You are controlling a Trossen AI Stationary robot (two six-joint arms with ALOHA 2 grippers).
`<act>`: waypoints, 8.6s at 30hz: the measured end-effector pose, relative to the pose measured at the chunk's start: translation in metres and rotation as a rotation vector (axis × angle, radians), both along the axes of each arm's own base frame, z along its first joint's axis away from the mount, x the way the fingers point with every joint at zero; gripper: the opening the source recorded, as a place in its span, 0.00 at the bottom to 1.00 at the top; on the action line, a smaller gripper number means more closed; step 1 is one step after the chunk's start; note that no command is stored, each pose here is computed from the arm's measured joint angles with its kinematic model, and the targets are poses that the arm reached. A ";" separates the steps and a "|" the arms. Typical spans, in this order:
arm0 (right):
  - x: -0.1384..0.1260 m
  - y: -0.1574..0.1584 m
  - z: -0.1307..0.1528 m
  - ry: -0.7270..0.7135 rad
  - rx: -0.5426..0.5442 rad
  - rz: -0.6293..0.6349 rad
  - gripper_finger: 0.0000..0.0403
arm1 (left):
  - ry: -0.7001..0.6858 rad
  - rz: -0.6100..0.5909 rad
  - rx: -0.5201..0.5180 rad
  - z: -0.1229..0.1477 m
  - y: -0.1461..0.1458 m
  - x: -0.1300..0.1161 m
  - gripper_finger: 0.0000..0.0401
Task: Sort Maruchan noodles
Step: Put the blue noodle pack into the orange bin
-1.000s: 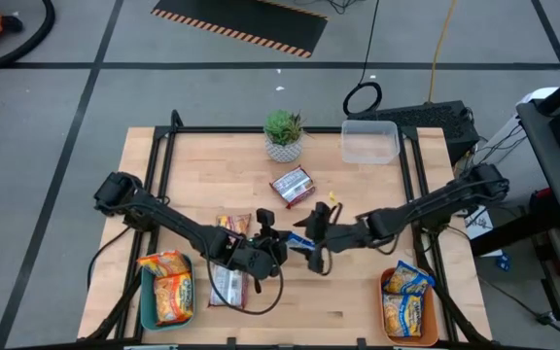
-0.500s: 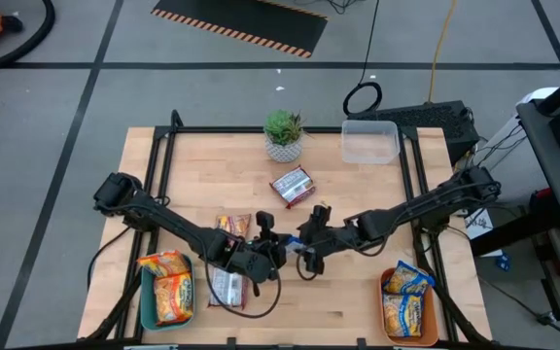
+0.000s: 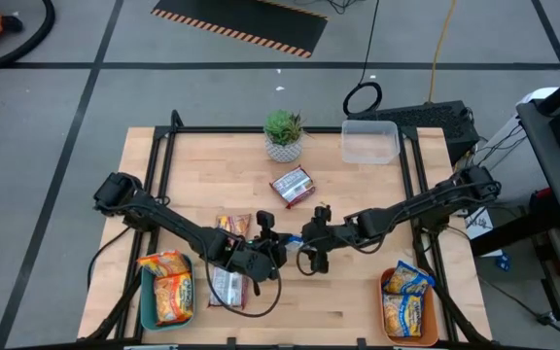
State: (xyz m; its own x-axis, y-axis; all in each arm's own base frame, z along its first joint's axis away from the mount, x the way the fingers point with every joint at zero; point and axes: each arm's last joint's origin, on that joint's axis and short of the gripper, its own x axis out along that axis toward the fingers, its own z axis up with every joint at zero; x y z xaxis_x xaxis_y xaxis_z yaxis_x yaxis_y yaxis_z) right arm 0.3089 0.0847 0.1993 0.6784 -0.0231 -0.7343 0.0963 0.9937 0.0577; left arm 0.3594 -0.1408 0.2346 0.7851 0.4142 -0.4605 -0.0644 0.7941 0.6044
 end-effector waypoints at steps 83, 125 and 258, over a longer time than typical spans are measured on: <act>-0.115 0.126 0.112 0.823 0.786 -0.207 0.30 | 0.042 0.116 -0.337 0.025 0.005 -0.039 0.53; -0.162 0.099 0.118 1.431 0.714 -1.264 0.30 | 0.035 0.129 -0.352 0.025 0.005 -0.039 0.53; -0.116 0.072 -0.035 0.597 0.824 0.315 0.57 | 0.026 0.142 -0.383 0.025 0.008 -0.036 0.53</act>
